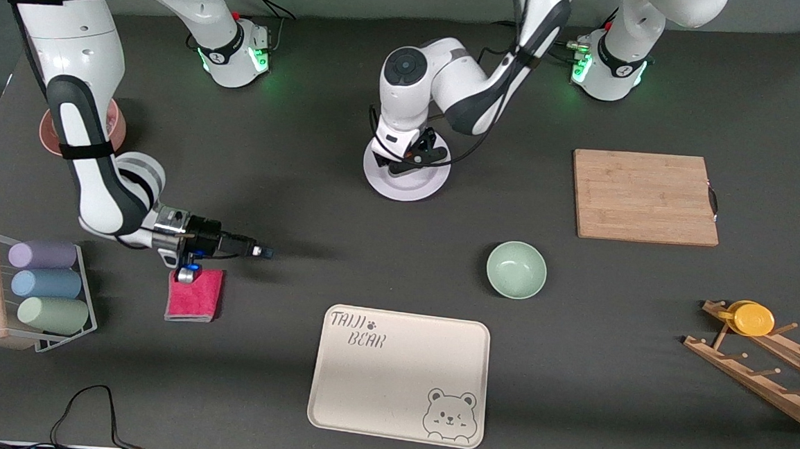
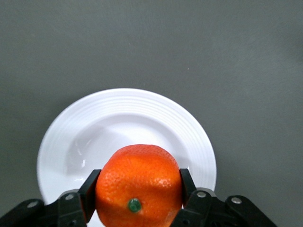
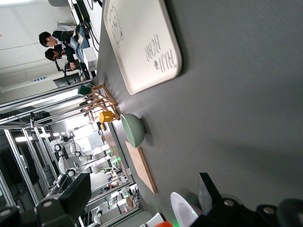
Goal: Place orange and plate with both arms
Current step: 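Carry the orange with the left gripper onto the white plate, then release the orange and raise the left gripper while the right gripper approaches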
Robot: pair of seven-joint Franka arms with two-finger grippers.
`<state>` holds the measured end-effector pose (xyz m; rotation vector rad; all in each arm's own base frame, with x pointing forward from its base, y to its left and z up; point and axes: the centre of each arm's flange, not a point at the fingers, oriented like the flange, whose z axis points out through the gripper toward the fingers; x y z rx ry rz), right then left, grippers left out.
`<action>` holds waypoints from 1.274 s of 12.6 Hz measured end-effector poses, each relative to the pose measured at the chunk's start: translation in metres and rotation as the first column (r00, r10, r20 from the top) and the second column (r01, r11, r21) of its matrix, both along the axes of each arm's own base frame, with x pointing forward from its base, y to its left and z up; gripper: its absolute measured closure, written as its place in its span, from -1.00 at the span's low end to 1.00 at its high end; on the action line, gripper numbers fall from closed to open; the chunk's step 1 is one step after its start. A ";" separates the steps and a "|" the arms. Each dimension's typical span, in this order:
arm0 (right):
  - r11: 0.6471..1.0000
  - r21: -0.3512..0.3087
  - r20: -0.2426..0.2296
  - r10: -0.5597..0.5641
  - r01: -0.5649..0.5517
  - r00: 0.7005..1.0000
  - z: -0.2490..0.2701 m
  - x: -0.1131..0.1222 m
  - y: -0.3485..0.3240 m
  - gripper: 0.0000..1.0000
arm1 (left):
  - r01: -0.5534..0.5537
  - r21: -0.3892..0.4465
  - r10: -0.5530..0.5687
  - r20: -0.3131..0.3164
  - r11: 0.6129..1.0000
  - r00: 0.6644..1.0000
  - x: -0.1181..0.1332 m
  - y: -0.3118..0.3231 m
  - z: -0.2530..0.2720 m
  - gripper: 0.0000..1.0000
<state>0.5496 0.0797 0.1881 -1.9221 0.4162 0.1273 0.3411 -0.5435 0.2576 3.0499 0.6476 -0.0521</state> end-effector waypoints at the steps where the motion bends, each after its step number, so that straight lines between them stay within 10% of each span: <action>1: 1.000 0.005 0.004 -0.026 0.026 1.000 -0.006 -0.017 -0.001 -1.00 | 0.000 0.014 0.000 0.003 1.000 1.000 -0.008 -0.004 -0.014 -0.42; 7: 0.999 -0.009 0.056 -0.033 0.034 0.998 0.003 -0.106 0.020 -1.00 | -0.026 0.058 0.026 0.002 0.998 1.000 -0.031 -0.009 -0.037 -0.43; 10: 1.000 0.023 0.099 0.012 -0.015 0.995 -0.007 -0.139 0.040 -1.00 | -0.019 0.064 0.017 0.030 0.998 0.999 -0.024 -0.006 -0.033 -0.98; 16: 0.993 0.063 0.155 0.087 -0.098 0.984 -0.019 -0.170 0.073 -1.00 | 0.117 0.121 -0.125 0.058 0.986 0.990 0.071 0.075 0.075 -1.00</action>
